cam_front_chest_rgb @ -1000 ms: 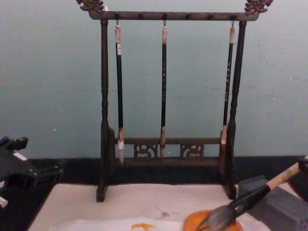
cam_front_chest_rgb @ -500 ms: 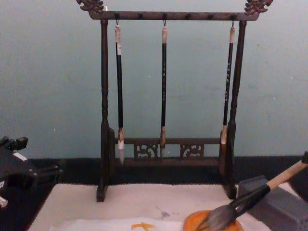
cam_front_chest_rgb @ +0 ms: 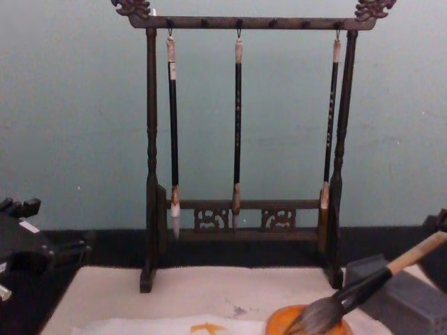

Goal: Pick up the brush from the inkstone, write on the paper, then place the brush back to its original position.

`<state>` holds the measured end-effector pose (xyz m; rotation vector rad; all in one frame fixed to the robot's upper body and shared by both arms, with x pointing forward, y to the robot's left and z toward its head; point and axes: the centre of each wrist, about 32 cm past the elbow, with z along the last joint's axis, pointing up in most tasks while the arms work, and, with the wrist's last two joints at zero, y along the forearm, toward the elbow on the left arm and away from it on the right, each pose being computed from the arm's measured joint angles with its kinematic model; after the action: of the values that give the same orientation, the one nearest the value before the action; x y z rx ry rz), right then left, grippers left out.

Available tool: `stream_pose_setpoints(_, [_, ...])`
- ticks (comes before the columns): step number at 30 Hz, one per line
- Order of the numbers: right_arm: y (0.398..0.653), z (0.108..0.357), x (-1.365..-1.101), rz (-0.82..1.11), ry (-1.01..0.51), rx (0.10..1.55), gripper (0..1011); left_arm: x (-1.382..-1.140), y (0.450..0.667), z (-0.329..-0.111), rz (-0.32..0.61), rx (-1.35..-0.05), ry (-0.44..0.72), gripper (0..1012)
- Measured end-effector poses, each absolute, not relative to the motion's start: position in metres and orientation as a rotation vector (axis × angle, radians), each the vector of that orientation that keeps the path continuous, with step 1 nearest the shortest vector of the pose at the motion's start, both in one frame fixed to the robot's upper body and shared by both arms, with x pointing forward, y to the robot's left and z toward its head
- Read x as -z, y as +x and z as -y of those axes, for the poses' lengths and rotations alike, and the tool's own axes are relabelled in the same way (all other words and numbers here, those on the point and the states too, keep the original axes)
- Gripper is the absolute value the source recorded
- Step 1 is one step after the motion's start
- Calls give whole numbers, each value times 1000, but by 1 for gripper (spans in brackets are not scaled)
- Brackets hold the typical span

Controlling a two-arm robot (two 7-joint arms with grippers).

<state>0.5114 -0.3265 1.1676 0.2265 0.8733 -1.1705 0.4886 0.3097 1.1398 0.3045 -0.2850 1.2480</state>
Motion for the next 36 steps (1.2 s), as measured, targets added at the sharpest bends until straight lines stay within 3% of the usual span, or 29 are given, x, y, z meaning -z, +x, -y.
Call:
stream_pose_setpoints(24, [547,305,-1147,-980,354,1176,1000,-1140,489,-310,285,-1248,304,1010])
stream_pose_setpoints(36, [551,302,-1145,-980,365,1170,1000,-1140,489,-310,285,-1248,304,1010])
